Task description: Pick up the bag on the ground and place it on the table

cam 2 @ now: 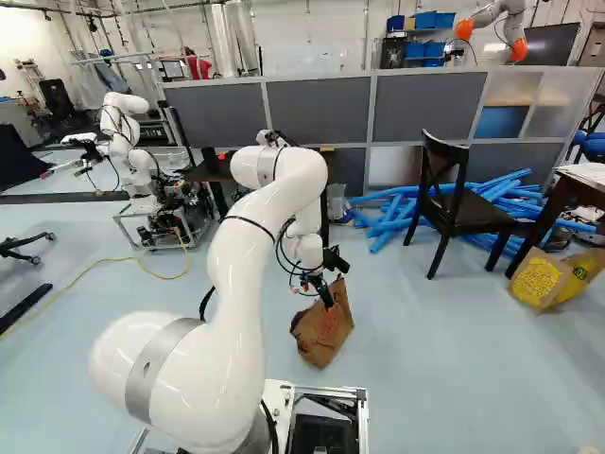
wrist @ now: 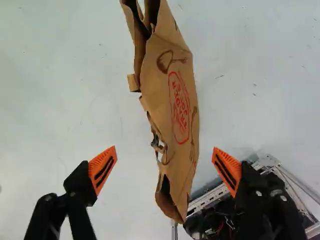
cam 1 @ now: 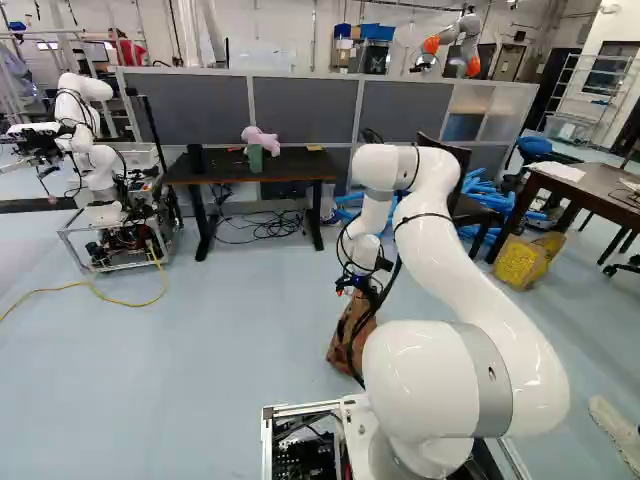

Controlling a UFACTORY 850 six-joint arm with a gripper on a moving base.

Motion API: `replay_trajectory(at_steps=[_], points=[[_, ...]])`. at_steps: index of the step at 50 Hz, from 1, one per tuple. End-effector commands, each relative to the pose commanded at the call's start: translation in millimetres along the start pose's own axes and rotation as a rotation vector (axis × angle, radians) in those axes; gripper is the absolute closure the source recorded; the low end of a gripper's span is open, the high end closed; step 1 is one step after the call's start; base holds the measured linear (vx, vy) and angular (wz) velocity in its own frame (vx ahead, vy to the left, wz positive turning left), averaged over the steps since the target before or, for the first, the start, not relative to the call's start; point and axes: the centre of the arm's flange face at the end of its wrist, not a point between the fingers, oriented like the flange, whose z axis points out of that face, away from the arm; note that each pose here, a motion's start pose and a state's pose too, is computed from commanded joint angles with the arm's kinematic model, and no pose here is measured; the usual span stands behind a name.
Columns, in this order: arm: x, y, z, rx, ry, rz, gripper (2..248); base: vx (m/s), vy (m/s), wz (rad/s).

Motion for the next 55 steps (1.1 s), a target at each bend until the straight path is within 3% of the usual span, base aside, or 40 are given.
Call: replay_trajectory(at_steps=[20,55], points=[[15.8,-10.3,31,0.012,0.018,0.001,3,0.000,0.000,0.000],[16.4,-11.0,85,0.007,0.010,0.000,3,0.000,0.000,0.000]])
